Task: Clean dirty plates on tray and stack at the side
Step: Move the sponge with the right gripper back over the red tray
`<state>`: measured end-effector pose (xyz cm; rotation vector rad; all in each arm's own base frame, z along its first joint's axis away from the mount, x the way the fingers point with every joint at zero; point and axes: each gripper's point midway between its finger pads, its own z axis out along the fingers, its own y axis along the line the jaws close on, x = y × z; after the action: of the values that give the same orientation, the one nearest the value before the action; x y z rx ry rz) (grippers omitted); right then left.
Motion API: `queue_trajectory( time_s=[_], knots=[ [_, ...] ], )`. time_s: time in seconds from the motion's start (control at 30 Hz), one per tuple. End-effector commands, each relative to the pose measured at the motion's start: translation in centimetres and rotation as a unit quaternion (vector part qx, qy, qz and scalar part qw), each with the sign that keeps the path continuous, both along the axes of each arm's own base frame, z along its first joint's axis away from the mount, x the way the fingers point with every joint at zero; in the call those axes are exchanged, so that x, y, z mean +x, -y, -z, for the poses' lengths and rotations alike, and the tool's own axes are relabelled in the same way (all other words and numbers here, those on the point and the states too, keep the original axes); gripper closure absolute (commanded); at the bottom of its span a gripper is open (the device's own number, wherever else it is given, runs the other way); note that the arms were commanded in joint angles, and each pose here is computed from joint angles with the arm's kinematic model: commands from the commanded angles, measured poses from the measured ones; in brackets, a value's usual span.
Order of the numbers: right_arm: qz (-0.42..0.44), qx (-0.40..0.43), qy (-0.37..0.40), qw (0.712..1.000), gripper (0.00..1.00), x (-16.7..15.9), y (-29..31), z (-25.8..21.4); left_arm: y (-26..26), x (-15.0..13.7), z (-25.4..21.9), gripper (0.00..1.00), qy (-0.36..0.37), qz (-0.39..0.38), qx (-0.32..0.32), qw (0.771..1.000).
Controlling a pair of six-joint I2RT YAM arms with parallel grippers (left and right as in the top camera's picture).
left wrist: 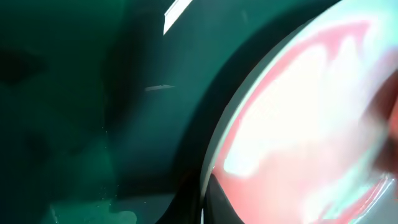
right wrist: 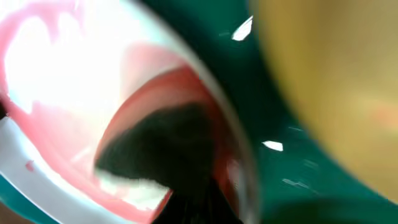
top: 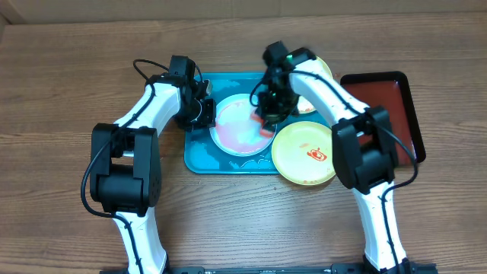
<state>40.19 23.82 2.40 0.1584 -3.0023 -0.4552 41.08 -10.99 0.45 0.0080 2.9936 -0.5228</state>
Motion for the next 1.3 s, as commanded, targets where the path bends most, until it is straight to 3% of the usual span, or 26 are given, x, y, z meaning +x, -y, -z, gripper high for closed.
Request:
queue_trajectory(
  time_s=[0.0,0.3,0.63,0.97,1.27],
  knots=[
    [0.005,0.004,0.051,0.999,0.96,0.7,0.3,-4.5,-1.5,-0.5,1.5,0.96,-0.014,-0.011,0.038,0.999],
    [0.027,0.017,0.084,0.996,0.96,0.2,2.7,-10.8,-1.5,-0.4,1.5,0.96,-0.013,-0.011,0.038,0.999],
    [0.1,-0.037,0.092,0.99,0.96,-1.5,12.1,-16.2,-1.5,-0.3,1.5,0.96,-0.009,-0.011,0.038,0.999],
    [0.195,-0.092,0.082,0.973,0.96,-1.0,20.4,-16.2,-1.5,-0.1,1.5,0.96,-0.007,-0.011,0.037,0.999],
    [0.231,-0.096,0.07,0.966,0.96,-1.2,23.0,-16.1,-1.5,0.1,1.5,0.96,-0.001,-0.011,0.038,0.999]
  ],
)
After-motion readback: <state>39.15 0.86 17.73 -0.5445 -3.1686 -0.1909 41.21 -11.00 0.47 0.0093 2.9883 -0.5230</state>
